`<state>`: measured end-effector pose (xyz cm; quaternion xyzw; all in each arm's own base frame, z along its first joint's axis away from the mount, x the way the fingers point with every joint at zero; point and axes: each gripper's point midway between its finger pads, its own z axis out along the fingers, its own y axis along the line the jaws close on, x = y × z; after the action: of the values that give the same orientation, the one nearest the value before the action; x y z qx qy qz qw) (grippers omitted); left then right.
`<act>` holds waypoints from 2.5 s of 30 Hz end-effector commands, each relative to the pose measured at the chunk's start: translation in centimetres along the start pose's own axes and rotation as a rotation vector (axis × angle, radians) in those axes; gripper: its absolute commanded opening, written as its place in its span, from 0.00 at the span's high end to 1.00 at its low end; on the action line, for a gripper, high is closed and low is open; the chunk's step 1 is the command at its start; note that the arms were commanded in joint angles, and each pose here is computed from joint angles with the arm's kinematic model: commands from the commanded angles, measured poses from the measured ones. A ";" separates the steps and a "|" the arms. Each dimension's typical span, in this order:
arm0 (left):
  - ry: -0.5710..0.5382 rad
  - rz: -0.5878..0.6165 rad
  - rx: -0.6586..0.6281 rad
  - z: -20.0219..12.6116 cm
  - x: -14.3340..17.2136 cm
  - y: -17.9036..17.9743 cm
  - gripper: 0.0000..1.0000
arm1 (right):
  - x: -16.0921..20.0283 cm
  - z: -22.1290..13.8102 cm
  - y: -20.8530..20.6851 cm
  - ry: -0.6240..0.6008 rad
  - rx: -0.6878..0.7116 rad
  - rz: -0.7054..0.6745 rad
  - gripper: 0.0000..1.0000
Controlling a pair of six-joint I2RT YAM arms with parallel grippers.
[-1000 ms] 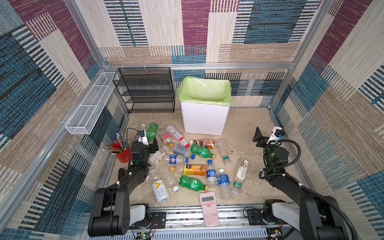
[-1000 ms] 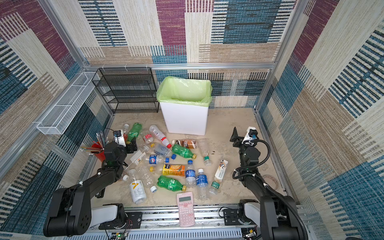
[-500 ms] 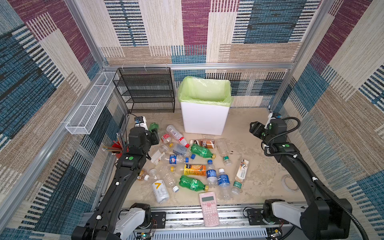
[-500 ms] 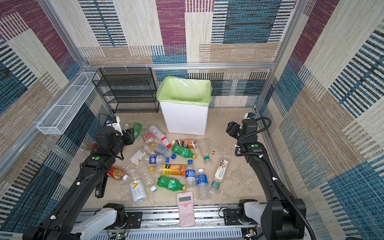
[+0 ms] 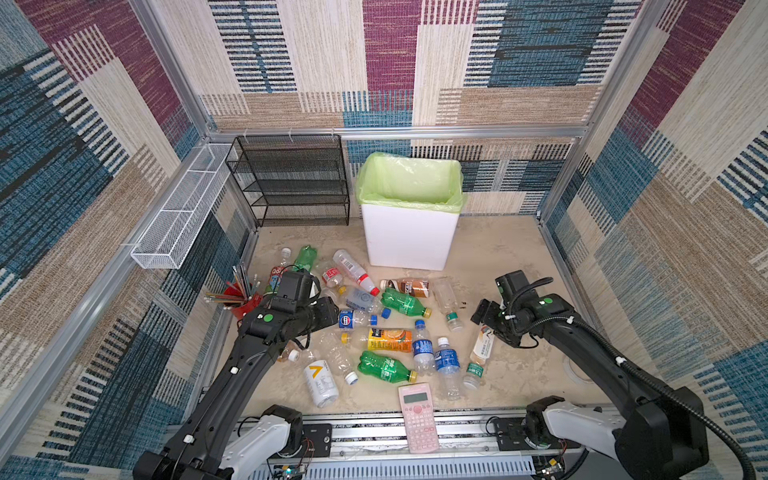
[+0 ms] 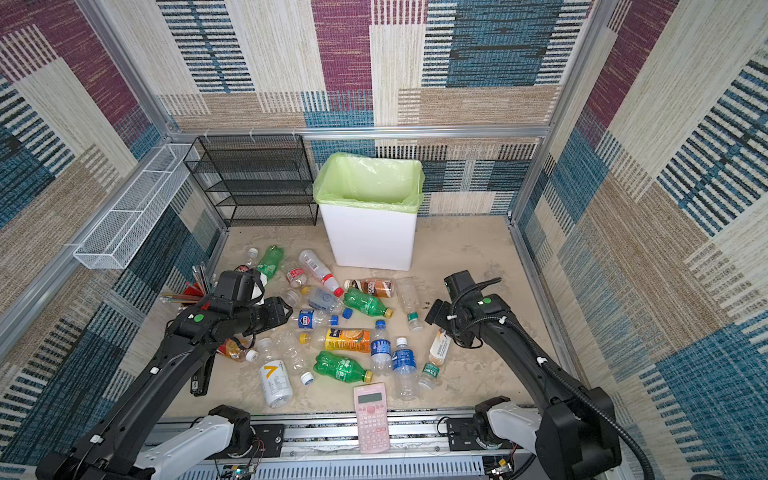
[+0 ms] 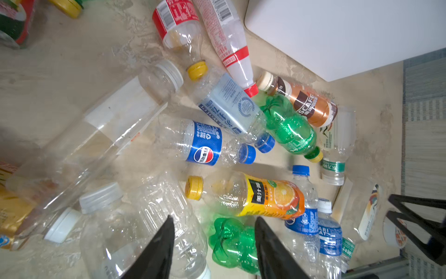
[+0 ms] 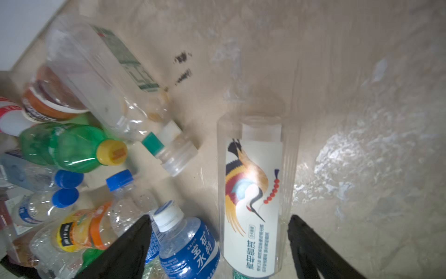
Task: Throw the plastic bottles in the bin
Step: Pick up the plastic bottle from the middle-right of the table, then throw the plastic bottle into the trash bin, then pick up the plastic bottle from the bottom-left of the table.
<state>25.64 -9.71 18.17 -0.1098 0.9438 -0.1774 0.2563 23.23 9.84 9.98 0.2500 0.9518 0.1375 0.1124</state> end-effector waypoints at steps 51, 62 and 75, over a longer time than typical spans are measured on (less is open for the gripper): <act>-0.067 -0.012 0.063 -2.9 -1.6 -2.2 0.47 | -23.6 -43.1 36.0 -1.431 -0.827 -0.495 0.01; -0.042 -0.024 0.043 -1.8 -1.1 -1.6 0.47 | -19.2 -43.7 28.3 -1.414 -0.739 -0.478 0.08; 0.153 -0.214 -0.187 1.3 2.6 2.5 0.41 | -5.8 -8.2 8.3 -0.536 -0.386 -0.254 0.18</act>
<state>25.21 -10.11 16.36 -0.1608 0.9558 -0.1618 0.1858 31.76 12.06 25.99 0.0889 0.8471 0.2010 0.4839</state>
